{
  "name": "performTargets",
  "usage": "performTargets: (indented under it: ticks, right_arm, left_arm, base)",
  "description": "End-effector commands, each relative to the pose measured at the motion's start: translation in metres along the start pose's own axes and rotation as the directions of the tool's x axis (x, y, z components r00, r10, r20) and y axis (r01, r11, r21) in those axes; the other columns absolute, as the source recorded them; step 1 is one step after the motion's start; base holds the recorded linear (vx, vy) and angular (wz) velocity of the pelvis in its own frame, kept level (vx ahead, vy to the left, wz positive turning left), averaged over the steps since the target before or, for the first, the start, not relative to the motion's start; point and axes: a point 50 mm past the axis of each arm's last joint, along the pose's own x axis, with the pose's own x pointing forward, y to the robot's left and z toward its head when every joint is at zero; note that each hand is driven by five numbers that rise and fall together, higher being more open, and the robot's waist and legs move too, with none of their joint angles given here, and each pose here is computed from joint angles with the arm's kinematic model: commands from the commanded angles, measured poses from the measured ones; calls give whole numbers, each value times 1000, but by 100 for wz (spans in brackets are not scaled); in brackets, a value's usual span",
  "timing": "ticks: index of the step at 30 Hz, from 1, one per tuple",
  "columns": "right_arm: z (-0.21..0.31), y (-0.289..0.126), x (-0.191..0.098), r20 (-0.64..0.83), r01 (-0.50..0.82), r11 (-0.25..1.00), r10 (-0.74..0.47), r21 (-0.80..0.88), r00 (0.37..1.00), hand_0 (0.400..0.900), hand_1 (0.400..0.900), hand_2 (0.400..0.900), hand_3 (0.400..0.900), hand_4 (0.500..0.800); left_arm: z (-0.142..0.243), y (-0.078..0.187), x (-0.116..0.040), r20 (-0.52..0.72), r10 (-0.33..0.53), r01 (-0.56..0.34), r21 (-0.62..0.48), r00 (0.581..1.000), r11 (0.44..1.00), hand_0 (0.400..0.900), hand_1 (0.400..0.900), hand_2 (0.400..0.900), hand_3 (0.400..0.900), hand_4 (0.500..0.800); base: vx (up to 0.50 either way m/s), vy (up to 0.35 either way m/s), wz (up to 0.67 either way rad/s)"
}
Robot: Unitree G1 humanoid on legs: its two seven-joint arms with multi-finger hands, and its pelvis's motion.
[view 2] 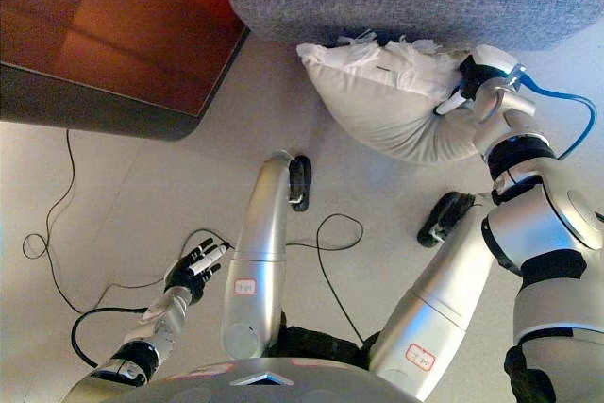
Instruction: Pick up the pillow and put it on the sofa.
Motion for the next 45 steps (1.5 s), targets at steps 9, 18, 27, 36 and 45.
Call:
performTargets:
  ticks: [9, 18, 27, 36, 45]
  right_arm:
    - [10, -12, -7, 154, 78, 982, -105, 171, 983, 400, 400, 400, 400, 500]
    - [1, 26, -14, 223, -36, 964, -24, 262, 975, 400, 400, 400, 400, 500]
    - [-6, 70, -31, 322, -186, 943, 92, 275, 942, 400, 400, 400, 400, 500]
    - [3, 47, -39, 442, -243, 938, 115, 247, 890, 400, 400, 400, 400, 500]
    - [33, 4, -41, 572, -289, 905, 64, 313, 818, 400, 400, 400, 400, 500]
  left_arm:
    - [3, 39, -8, 10, 107, -108, 82, 994, 991, 900, 900, 900, 900, 800]
    - [1, 40, -7, -32, 99, -92, 181, 995, 979, 900, 900, 900, 900, 800]
    - [-12, 42, -7, -125, 158, -128, 220, 980, 967, 900, 900, 900, 900, 800]
    - [-43, 66, -22, -279, 277, -195, 291, 919, 937, 900, 900, 900, 900, 800]
    - [-41, 83, -27, -301, 319, -198, 371, 899, 908, 900, 900, 900, 900, 800]
  base:
    - [64, 1, -2]
    - [104, 2, -5]
    - [168, 30, -12]
    - [189, 113, -9]
    - [189, -32, 8]
